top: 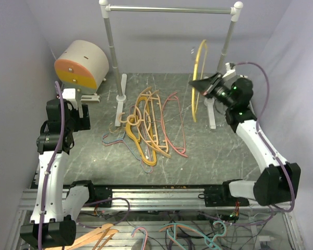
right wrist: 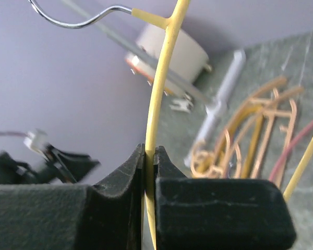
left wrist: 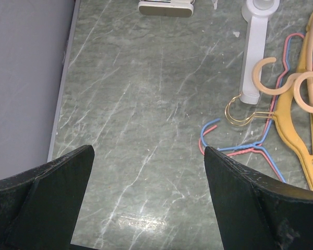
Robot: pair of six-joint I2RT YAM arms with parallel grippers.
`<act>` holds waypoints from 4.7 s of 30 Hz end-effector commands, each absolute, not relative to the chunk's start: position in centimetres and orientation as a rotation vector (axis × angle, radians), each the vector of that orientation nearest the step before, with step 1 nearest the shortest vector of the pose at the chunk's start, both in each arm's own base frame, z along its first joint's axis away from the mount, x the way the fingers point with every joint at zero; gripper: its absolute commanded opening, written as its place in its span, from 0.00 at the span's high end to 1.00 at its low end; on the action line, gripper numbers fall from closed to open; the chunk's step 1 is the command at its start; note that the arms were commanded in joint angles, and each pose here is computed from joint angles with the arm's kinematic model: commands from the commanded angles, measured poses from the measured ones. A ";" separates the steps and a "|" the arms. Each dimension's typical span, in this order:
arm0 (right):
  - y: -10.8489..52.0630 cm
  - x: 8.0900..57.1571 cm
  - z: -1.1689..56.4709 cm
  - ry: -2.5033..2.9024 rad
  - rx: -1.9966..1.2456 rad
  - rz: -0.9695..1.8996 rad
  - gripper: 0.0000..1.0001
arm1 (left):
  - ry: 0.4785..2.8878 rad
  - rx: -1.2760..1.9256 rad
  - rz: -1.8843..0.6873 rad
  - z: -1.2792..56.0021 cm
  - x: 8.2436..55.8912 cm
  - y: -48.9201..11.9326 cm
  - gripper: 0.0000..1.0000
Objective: Organize the hangers
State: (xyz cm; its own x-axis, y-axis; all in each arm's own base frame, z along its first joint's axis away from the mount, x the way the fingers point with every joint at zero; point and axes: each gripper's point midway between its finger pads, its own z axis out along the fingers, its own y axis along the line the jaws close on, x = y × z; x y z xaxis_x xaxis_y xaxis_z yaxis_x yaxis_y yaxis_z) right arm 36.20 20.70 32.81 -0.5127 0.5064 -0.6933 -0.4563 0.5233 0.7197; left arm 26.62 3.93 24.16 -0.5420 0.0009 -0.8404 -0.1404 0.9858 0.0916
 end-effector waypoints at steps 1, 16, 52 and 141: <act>19.0 35.5 41.9 1.490 -0.011 1.571 1.00 | 2.105 -0.099 0.195 24.5 27.1 4.3 0.01; 16.6 37.7 49.7 1.229 -0.005 1.865 1.00 | 2.124 -0.075 0.175 23.8 27.3 3.9 0.01; 12.5 45.8 47.0 1.318 0.340 1.881 1.00 | 2.132 -0.052 0.173 23.6 27.3 3.7 0.01; 25.5 31.1 6.7 2.254 -0.254 0.321 0.42 | 2.186 0.060 0.049 21.8 27.2 2.3 0.02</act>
State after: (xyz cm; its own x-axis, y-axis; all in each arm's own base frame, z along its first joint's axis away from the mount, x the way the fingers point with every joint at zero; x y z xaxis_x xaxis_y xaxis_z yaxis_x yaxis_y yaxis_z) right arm 29.50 24.20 6.05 -0.6769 -0.0959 -0.7298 -0.2749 0.9527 0.1297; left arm 26.91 2.75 21.37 -0.5999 0.0464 -0.7988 -0.0056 0.9981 0.0622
